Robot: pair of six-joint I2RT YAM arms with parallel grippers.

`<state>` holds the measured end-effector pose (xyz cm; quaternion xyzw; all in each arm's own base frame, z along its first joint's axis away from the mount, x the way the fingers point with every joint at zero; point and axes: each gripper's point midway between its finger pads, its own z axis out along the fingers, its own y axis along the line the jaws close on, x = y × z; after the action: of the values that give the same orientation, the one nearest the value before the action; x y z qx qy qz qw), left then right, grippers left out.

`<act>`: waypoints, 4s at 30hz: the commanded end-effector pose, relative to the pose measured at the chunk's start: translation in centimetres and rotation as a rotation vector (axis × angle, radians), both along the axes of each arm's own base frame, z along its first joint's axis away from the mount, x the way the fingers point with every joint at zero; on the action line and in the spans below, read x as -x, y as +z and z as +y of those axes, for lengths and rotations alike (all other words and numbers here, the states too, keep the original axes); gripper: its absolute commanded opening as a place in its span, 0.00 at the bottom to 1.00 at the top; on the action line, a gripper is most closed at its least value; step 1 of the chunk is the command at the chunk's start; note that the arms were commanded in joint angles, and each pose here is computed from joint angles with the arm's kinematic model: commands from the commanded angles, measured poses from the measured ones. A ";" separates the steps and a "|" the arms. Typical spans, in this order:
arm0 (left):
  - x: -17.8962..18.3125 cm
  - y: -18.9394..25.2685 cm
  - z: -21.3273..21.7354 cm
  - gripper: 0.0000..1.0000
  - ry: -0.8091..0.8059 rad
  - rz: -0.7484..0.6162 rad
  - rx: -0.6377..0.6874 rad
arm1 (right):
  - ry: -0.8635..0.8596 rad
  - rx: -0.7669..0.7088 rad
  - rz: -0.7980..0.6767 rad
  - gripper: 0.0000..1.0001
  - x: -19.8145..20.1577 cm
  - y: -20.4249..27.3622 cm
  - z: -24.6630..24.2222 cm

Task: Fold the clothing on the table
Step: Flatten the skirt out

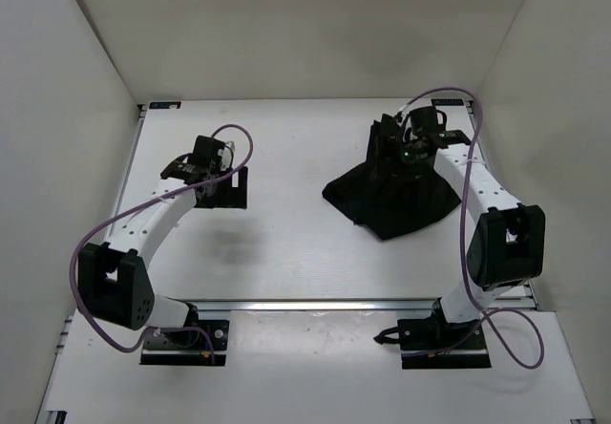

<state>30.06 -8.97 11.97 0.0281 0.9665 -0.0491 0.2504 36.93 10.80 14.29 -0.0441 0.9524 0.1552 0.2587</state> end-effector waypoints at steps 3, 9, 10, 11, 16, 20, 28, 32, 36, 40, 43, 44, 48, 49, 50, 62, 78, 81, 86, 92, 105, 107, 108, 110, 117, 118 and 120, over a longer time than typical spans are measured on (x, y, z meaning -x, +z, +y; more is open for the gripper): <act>-0.6 1.8 -1.0 0.99 0.001 -0.092 0.071 | 0.015 0.020 0.046 0.89 2.4 -1.9 0.8; -1.0 2.2 -1.7 0.99 -0.036 -0.109 0.073 | -0.019 0.040 0.132 0.89 5.0 -4.8 0.4; -0.7 1.9 -1.8 0.99 -0.041 -0.090 0.071 | -0.011 0.040 0.144 0.89 5.4 -5.3 0.7; -0.7 1.7 -1.9 0.98 -0.045 -0.088 0.071 | -0.006 0.043 0.150 0.89 5.7 -5.6 0.9; 0.1 0.8 -2.1 0.99 -0.059 -0.070 0.102 | -0.011 0.072 0.161 0.89 6.1 -7.0 2.2; 0.2 0.5 -2.5 0.99 -0.081 -0.059 0.111 | -0.072 0.073 0.195 0.87 6.2 -8.4 2.3; 0.2 0.4 -2.2 0.99 -0.087 -0.063 0.112 | -0.119 0.094 0.226 0.62 6.2 -10.1 1.7; 0.3 0.4 -2.0 0.98 -0.089 -0.064 0.109 | -0.129 0.109 0.218 0.22 5.4 -10.3 1.2; 0.1 0.3 -2.3 0.99 -0.102 -0.068 0.115 | -0.155 0.132 0.213 0.00 3.8 -8.7 0.0; 0.1 -0.2 -3.6 0.99 -0.131 -0.053 0.163 | -0.141 0.165 0.082 0.00 0.4 -4.1 -0.4; -0.3 -0.4 -4.5 0.99 -0.139 -0.054 0.192 | -0.157 0.173 -0.006 0.00 -1.6 -0.6 -0.8; -0.3 -0.6 -4.6 0.98 -0.138 -0.050 0.196 | -0.159 0.158 -0.014 0.00 -2.1 0.0 -1.0; -0.9 -0.2 -5.0 0.98 -0.141 -0.070 0.218 | -0.173 0.177 0.074 0.34 -1.5 -1.5 -1.2; -1.0 -0.1 -4.7 0.98 -0.133 -0.071 0.223 | -0.182 0.203 0.119 0.49 -0.6 -2.4 -1.2; -1.0 -0.2 -4.5 0.98 -0.129 -0.072 0.217 | -0.175 0.220 0.126 0.59 -0.2 -2.8 -0.8; -0.4 -0.8 -4.3 0.99 -0.136 -0.055 0.208 | -0.227 0.150 0.219 0.82 3.6 -7.2 1.1; 0.2 -1.3 -3.9 0.99 -0.152 -0.037 0.190 | -0.247 0.132 0.276 0.32 1.7 -10.0 1.7; -0.2 -1.2 -3.7 0.99 -0.143 -0.047 0.196 | -0.260 0.148 0.269 0.00 1.2 -9.5 1.2; -0.2 -1.1 -5.1 0.99 -0.168 -0.047 0.242 | -0.249 0.144 0.127 0.00 -2.5 -4.3 1.1; -0.4 -0.8 -9.6 0.99 -0.210 -0.050 0.441 | -0.125 0.063 -0.128 0.00 -7.4 6.6 3.2; -6.7 1.1 -15.6 0.98 -0.032 -0.351 0.731 | 0.068 -0.096 -0.359 0.01 -4.2 17.9 9.3; -8.0 1.2 -15.5 0.98 0.010 -0.373 0.737 | 0.081 -0.118 -0.368 0.00 -3.4 18.5 9.6; -8.4 0.7 -15.5 0.99 0.025 -0.368 0.745 | 0.078 -0.132 -0.363 0.00 -3.0 18.6 9.5; -9.5 1.0 -15.3 0.98 0.050 -0.397 0.748 | 0.096 -0.160 -0.366 0.00 -2.1 19.2 9.9; -11.6 -0.4 -15.2 0.99 0.065 -0.397 0.656 | 0.101 -0.211 -0.397 0.00 0.3 21.6 9.7; -11.4 -0.6 -15.5 0.99 0.059 -0.392 0.648 | 0.107 -0.221 -0.407 0.00 0.6 22.0 9.6; -11.2 -1.4 -15.7 0.99 0.052 -0.379 0.632 | 0.120 -0.242 -0.422 0.00 1.3 22.8 9.8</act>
<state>40.47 -24.25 9.65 -0.0776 0.8467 -0.3422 0.4000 36.93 20.16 33.21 -0.0925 0.8797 0.2332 0.4039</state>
